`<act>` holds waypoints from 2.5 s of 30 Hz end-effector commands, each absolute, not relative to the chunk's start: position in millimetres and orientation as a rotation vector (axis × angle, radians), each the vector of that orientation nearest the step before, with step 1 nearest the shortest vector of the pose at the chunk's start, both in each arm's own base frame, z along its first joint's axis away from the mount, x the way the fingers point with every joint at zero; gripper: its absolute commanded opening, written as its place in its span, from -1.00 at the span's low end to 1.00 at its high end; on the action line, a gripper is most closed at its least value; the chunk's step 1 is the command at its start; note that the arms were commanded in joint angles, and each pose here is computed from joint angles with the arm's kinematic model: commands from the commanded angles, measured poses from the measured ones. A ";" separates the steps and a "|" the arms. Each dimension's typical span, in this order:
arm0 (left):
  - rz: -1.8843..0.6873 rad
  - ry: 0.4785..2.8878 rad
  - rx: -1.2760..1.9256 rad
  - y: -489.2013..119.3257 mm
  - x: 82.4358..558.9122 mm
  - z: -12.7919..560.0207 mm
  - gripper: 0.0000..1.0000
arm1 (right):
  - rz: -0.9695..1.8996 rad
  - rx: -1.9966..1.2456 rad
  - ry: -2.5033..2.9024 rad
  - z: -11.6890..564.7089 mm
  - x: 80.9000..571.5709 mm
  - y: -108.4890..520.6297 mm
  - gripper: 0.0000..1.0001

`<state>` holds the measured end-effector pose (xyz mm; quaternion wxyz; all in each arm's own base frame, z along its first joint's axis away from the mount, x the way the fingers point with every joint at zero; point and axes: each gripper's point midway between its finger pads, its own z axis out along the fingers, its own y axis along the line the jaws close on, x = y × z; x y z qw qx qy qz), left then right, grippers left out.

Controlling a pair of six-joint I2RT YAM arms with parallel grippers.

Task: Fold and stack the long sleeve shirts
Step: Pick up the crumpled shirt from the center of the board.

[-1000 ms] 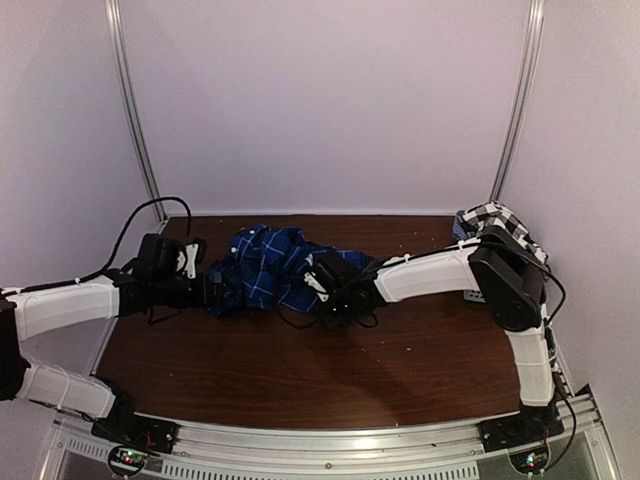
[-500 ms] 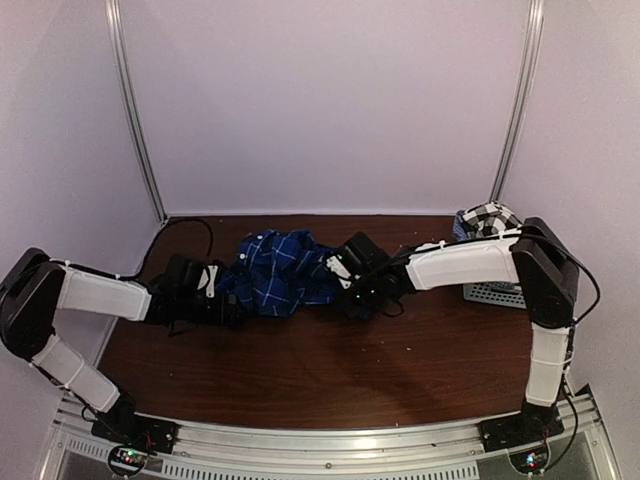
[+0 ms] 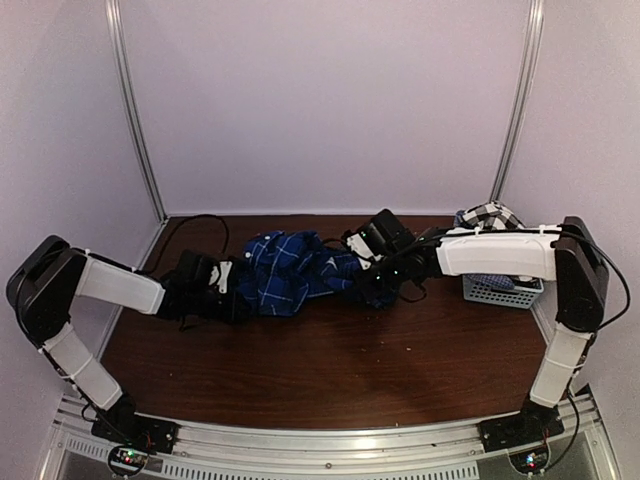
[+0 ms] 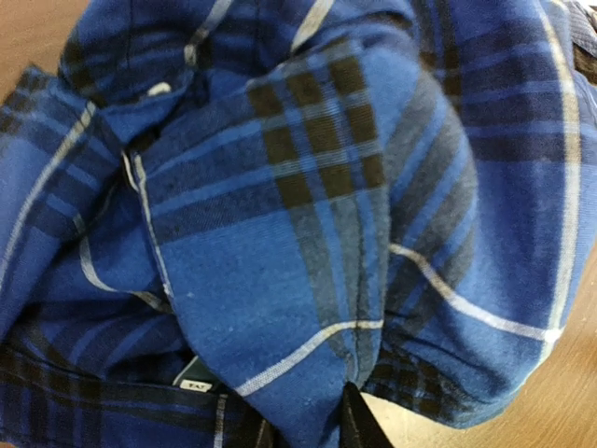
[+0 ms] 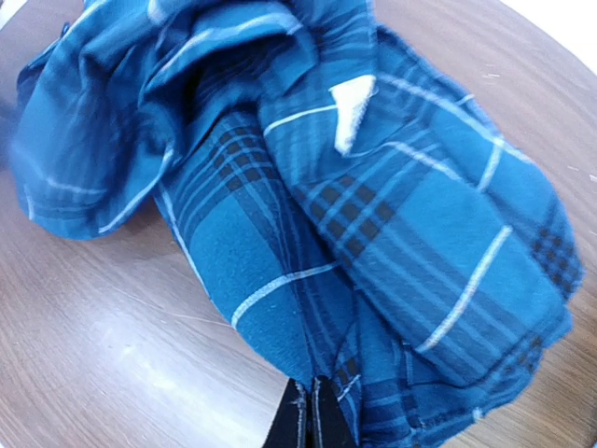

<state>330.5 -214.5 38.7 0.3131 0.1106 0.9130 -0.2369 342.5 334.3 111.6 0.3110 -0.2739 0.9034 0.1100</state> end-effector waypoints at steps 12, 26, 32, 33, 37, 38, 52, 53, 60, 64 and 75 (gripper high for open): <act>-0.462 2.207 0.206 -177.9 371.3 146.4 -0.66 | 0.044 -0.591 2.305 195.7 336.6 251.2 -1.00; -0.675 2.011 0.484 -253.4 316.0 183.9 0.68 | 0.105 -0.544 2.348 193.8 343.1 249.9 -1.00; -0.633 2.037 0.625 -291.9 291.5 161.4 0.73 | 0.161 -0.530 2.351 195.8 346.2 253.5 -1.00; -0.611 2.053 0.643 -296.3 290.9 154.4 0.74 | 0.168 -0.529 2.353 196.1 346.3 253.5 -1.00; -0.431 2.122 0.678 -304.3 294.6 122.8 0.73 | 0.183 -0.512 2.346 204.1 348.2 249.5 -1.00; -0.391 2.137 0.691 -306.6 293.6 114.4 0.73 | 0.189 -0.509 2.342 206.6 348.5 248.0 -1.00; -0.010 2.187 0.619 -301.0 327.1 71.0 -0.18 | 0.184 -0.457 2.347 212.4 346.9 221.4 -1.00; -0.007 2.175 0.617 -300.3 328.0 76.3 -0.28 | 0.168 -0.445 2.346 213.4 347.7 216.4 -1.00; -0.050 2.178 0.547 -261.2 340.7 128.1 -1.00 | 0.070 -0.366 2.307 234.7 352.2 180.7 -1.00; -0.278 2.170 0.462 -228.8 354.8 175.2 -1.00 | 0.038 -0.369 2.263 253.0 351.0 172.0 -1.00; -0.561 2.130 0.292 -178.2 374.0 234.6 -0.95 | -0.001 -0.326 2.171 292.8 341.3 151.2 -1.00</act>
